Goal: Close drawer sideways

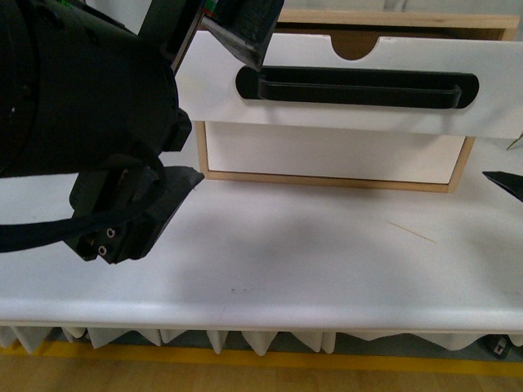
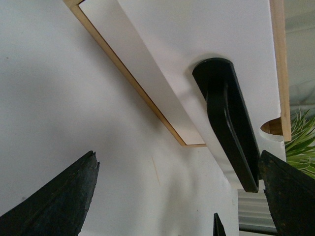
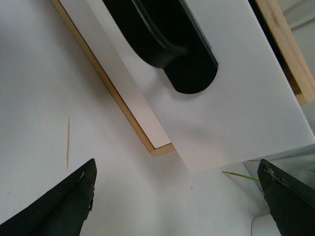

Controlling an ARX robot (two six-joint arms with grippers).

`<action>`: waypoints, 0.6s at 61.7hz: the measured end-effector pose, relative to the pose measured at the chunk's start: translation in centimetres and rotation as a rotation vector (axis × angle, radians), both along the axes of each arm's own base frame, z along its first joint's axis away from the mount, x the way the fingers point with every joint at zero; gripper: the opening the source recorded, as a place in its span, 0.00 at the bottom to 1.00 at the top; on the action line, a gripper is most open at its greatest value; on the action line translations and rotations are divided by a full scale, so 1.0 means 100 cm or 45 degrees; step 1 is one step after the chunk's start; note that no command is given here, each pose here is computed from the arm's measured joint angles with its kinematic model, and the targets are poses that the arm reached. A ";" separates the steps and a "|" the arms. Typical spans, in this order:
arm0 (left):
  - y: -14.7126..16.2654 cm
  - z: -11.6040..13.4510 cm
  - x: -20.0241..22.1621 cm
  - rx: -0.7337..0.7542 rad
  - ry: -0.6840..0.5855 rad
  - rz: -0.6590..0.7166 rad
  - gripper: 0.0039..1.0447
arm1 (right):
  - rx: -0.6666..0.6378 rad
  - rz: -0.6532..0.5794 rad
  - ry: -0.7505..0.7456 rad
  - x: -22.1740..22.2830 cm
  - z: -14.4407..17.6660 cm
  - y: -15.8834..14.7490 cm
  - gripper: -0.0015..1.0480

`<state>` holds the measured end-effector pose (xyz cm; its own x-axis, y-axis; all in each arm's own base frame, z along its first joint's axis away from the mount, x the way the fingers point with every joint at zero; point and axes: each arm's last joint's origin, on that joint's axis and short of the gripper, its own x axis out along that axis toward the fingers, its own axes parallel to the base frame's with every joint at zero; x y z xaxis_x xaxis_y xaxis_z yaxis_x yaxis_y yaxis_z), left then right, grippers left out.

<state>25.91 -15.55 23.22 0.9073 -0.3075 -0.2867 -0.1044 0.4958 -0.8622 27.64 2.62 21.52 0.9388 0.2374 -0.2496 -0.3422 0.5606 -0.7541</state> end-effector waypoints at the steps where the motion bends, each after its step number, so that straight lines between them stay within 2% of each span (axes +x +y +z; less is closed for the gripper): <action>1: -0.001 0.001 0.001 -0.004 -0.001 0.001 0.95 | -0.001 0.001 0.000 0.001 0.000 0.000 0.91; 14: -0.007 0.006 0.011 -0.050 -0.011 -0.005 0.95 | -0.006 0.000 0.003 0.008 -0.003 0.001 0.91; 37: -0.017 0.002 0.023 -0.076 0.021 -0.008 0.95 | -0.005 0.004 0.001 0.020 -0.006 0.002 0.91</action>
